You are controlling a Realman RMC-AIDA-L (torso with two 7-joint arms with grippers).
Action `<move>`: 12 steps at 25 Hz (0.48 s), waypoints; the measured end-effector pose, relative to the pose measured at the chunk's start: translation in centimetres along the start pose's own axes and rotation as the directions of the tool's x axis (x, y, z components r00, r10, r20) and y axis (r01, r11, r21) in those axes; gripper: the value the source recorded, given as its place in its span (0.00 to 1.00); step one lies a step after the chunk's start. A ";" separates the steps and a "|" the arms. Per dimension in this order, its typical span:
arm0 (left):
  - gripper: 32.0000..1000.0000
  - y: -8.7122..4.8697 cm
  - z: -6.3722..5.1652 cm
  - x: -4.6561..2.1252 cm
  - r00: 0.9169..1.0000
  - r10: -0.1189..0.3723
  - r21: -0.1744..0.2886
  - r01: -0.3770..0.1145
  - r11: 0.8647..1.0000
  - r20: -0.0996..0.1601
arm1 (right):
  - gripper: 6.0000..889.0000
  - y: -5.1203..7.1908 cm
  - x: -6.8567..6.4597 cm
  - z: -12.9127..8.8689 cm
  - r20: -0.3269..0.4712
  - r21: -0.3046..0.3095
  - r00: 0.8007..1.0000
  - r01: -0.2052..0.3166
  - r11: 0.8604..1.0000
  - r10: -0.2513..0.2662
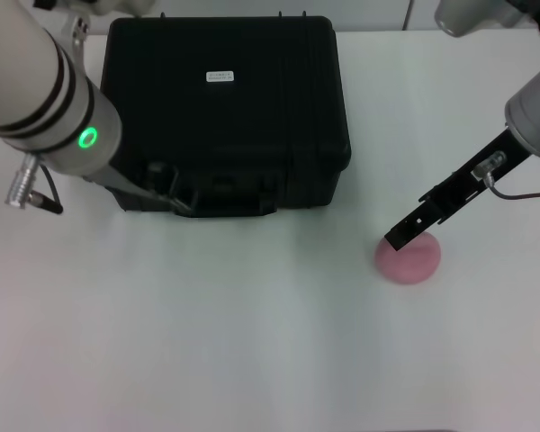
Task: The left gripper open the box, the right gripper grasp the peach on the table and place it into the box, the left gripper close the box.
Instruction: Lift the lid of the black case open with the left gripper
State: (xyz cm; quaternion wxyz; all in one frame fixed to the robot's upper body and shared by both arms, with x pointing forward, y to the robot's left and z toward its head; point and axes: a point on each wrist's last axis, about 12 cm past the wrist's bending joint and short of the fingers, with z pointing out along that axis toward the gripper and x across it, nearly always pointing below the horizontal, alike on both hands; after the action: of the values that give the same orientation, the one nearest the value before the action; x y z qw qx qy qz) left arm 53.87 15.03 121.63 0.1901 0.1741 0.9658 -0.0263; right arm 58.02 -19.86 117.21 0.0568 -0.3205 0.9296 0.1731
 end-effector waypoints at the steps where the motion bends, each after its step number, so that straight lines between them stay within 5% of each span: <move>1: 0.86 0.2 -0.1 -0.23 1.000 -0.006 -0.016 0.006 1.000 0.010 | 0.97 0.0 0.0 0.0 0.000 0.001 1.000 -0.001 1.000 0.001; 5: 0.86 1.2 -0.5 -0.78 0.999 -0.029 -0.057 0.031 0.998 0.041 | 0.97 -0.2 0.1 0.1 -0.001 0.002 1.000 0.001 1.000 -0.001; 12: 0.86 1.9 -0.3 -1.38 0.997 -0.037 -0.052 0.041 0.998 0.071 | 0.97 -0.2 0.2 0.4 -0.013 -0.007 1.000 -0.005 1.000 0.005</move>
State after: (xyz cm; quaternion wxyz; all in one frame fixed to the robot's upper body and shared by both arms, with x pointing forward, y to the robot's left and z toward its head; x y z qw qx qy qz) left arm 55.62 16.40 122.43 0.2280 0.1491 0.9621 -0.0102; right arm 58.01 -20.02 116.72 0.0492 -0.3194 0.9302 0.1742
